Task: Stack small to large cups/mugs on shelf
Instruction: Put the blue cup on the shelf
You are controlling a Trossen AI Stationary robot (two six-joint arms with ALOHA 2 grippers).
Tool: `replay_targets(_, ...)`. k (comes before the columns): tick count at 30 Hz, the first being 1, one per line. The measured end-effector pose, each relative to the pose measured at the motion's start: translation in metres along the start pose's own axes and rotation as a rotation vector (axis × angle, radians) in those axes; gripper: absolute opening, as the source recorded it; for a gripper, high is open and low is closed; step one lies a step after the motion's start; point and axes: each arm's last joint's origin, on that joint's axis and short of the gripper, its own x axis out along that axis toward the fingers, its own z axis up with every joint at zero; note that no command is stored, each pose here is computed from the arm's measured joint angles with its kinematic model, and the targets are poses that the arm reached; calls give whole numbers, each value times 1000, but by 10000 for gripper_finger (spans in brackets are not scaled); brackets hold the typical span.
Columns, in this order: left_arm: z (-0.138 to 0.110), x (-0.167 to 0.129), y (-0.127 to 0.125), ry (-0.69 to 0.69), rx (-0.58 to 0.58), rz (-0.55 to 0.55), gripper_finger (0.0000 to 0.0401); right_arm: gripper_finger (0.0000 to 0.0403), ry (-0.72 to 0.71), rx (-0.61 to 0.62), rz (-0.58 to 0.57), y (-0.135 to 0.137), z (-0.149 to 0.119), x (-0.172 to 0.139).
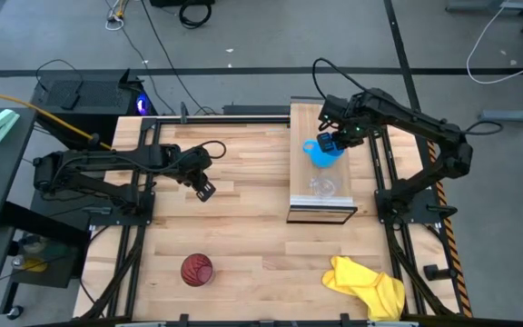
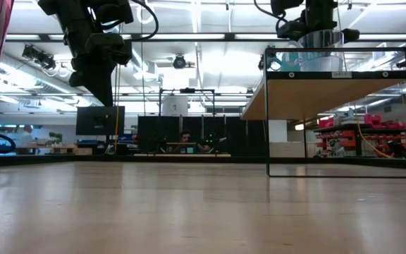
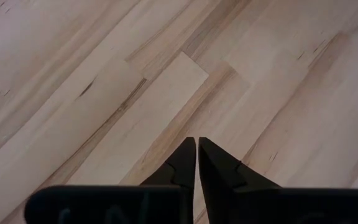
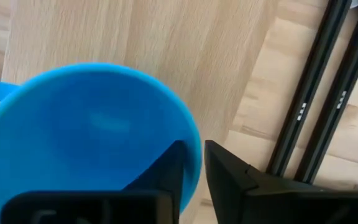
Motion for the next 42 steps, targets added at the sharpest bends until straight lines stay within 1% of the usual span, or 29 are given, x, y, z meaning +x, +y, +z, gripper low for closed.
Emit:
replay_targets(5,0,0,0,0,0,0,17,92,-30,6,4,-5,-2,-5)
replay_targets(11,0,0,0,-1,0,-1,10,105,-59,12,21,-12,-6,-13)
replay_targets(20,1,0,-1,-14,-1,-8,30,108,-81,17,47,-19,-11,-20)
replay_targets(24,1,0,-1,-14,-2,-8,29,108,-105,25,76,-25,-15,-29)
replay_targets(27,1,0,-1,-13,-2,-7,23,108,-138,36,126,-29,-21,-42)
replay_targets(31,1,0,-1,-13,-2,-7,17,107,-180,19,216,-34,-34,-63)
replay_targets(36,0,0,0,1,-1,1,20,107,-188,3,330,-40,-63,-81)
replay_targets(40,-3,0,2,36,2,20,27,107,-231,-20,390,-44,-87,-92)
replay_targets(42,-6,0,3,60,4,34,29,107,-275,-21,411,-46,-98,-96)
